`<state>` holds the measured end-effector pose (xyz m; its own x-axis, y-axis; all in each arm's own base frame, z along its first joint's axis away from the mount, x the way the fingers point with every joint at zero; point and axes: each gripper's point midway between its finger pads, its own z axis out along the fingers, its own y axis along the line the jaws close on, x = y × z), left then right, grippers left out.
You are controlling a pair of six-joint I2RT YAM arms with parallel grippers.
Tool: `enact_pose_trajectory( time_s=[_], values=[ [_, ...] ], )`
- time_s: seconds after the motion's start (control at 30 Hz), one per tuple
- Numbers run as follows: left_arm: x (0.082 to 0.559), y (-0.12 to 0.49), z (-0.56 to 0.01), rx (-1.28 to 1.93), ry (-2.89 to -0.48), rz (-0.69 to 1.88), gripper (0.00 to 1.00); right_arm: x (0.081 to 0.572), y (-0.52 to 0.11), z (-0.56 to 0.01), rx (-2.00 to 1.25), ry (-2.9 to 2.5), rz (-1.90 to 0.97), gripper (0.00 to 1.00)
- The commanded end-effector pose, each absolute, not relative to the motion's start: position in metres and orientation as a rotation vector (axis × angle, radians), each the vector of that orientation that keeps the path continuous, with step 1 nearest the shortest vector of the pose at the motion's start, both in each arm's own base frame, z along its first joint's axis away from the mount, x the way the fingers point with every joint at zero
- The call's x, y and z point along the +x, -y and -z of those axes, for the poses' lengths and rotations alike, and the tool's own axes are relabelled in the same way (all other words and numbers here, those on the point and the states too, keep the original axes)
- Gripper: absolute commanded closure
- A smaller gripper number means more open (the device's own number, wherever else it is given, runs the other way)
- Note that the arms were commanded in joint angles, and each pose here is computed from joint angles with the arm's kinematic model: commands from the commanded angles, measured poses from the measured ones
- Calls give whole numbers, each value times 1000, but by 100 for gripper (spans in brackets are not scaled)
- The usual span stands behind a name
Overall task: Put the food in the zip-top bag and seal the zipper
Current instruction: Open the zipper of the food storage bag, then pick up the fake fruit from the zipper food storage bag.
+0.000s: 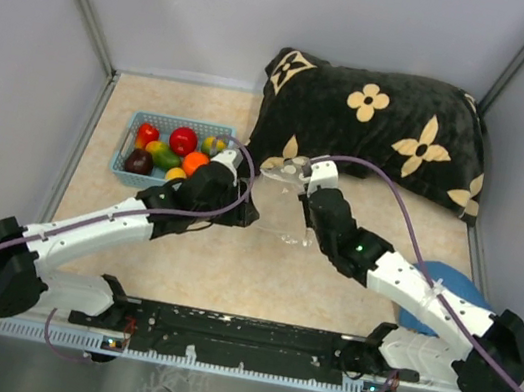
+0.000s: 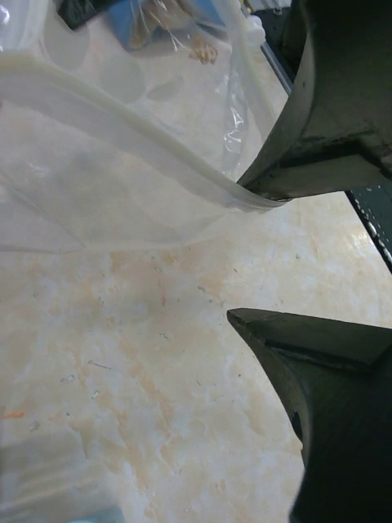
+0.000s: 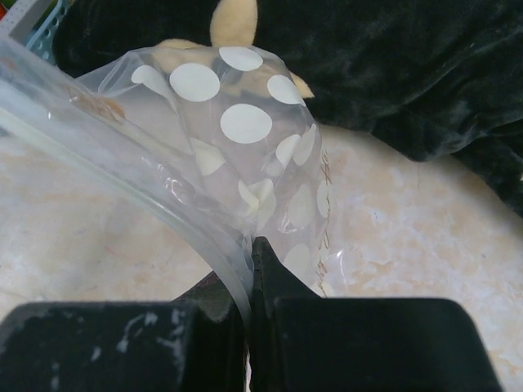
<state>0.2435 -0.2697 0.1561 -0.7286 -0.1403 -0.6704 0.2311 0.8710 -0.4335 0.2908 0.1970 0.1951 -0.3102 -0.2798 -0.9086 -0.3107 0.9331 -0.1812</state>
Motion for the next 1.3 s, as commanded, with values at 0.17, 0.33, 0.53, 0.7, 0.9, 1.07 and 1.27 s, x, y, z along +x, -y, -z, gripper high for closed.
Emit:
enact_pose_trajectory(
  time_s=[0.17,0.33,0.53,0.7,0.9,1.07,1.27],
  values=[
    [256,286,-231,93,-2129,847,19,298,-199,-201,-407,-1866,-49,100],
    [265,267,-238,50,-2104,818,3,301,-201,-197,-403,-1868,-44,100],
    [292,209,-222,-120,-2156,705,1,303,-205,-194,-416,-1868,-42,100],
    [309,161,-216,-194,-2197,481,1,303,-209,-189,-434,-1866,-52,100],
    [337,106,-192,-303,-2304,240,1,303,-212,-186,-439,-1861,-71,100],
    [359,49,-171,-453,-2355,57,1,302,-212,-185,-449,-1858,-74,100],
    [374,5,-157,-476,-2417,-88,1,301,-213,-180,-471,-1855,-80,100]
  ],
)
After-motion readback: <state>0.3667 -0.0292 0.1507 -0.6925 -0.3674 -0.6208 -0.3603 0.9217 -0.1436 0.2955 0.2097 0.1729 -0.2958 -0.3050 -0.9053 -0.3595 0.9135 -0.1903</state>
